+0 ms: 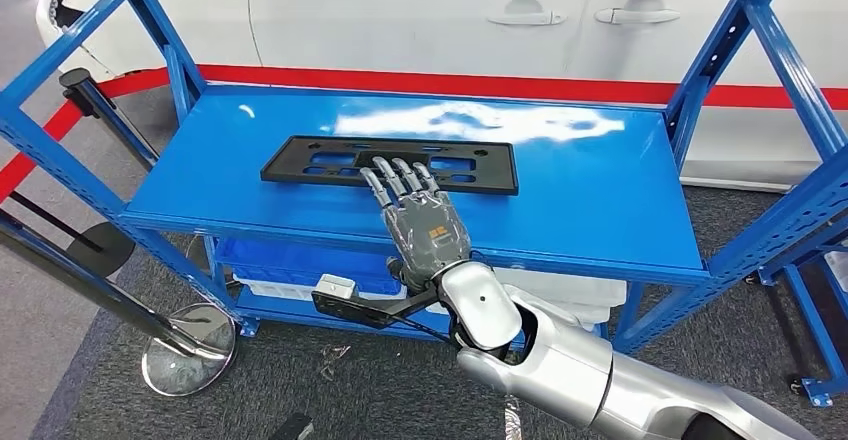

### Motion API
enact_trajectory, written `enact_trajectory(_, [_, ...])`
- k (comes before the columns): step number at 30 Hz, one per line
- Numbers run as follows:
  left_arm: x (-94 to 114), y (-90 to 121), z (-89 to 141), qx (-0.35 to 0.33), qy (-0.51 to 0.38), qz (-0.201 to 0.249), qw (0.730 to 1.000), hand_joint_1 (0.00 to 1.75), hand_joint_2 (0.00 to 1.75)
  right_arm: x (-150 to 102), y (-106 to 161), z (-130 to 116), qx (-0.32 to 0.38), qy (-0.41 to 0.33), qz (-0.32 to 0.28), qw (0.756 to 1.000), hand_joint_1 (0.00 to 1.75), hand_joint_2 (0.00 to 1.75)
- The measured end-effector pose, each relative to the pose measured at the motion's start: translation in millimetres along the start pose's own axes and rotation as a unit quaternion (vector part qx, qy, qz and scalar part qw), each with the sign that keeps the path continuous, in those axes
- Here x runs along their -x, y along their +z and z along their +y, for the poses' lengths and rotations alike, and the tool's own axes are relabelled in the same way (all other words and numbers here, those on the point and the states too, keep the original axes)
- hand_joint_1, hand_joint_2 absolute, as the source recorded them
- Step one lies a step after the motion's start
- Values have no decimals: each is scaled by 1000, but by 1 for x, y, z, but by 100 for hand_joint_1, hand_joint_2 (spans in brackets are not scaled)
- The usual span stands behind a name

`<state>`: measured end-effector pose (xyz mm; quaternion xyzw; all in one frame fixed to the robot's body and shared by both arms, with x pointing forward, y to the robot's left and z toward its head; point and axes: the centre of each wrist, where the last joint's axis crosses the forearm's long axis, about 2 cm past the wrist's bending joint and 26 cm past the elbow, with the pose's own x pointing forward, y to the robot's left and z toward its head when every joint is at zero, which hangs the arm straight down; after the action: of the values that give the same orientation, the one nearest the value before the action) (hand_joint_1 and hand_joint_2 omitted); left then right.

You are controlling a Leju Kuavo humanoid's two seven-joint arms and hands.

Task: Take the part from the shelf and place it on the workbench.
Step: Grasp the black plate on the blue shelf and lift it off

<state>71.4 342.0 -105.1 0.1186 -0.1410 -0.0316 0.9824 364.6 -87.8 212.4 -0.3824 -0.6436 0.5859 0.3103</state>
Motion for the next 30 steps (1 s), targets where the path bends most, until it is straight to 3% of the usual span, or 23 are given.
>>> enact_trajectory(30, [0,1,-7,8,2,-8,1000,0,0,19,1,25,-71,17,33,997,0,175])
